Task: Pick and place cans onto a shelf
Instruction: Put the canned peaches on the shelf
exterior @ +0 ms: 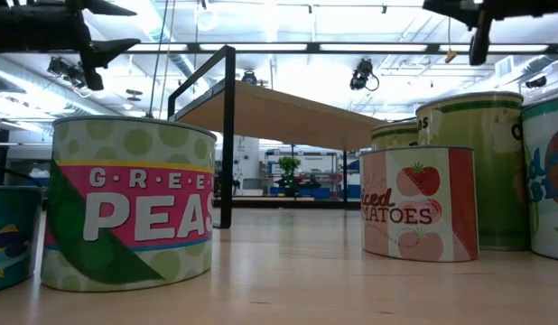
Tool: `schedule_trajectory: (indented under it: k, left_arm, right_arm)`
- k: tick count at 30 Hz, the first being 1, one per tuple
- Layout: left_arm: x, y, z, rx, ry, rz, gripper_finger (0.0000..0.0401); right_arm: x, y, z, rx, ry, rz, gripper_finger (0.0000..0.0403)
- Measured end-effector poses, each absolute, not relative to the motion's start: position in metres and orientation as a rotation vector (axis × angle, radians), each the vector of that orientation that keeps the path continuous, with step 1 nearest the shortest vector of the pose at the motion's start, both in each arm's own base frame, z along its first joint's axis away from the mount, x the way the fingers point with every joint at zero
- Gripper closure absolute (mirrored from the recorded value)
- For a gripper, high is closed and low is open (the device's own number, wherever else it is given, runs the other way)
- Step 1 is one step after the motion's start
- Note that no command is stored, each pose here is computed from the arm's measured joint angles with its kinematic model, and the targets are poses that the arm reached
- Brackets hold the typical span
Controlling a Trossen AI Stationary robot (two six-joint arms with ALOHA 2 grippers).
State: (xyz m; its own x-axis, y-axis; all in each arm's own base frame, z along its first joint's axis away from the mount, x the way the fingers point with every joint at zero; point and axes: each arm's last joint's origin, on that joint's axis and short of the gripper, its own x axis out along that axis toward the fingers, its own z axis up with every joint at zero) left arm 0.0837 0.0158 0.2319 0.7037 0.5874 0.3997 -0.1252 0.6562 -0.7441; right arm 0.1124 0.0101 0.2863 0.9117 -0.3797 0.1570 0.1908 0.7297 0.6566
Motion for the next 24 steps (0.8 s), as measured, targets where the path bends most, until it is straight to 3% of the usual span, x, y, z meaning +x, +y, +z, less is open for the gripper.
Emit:
schedule_trajectory:
  k: [7, 17, 24]
  left_arm:
    - [0.084, 0.015, 0.233, -0.763, -0.683, 0.408, 0.0206]
    - [0.086, 0.013, 0.232, -0.724, -0.64, 0.334, 0.0177]
    - [0.087, 0.011, 0.231, -0.717, -0.617, 0.28, 0.0182]
  right_arm:
    - [0.136, 0.016, 0.302, 0.582, 0.004, -0.395, 0.0336]
    - [0.166, 0.027, 0.32, 0.503, 0.444, -0.41, 0.0183]
    - [0.192, 0.038, 0.318, 0.42, 0.761, -0.362, 0.0099]
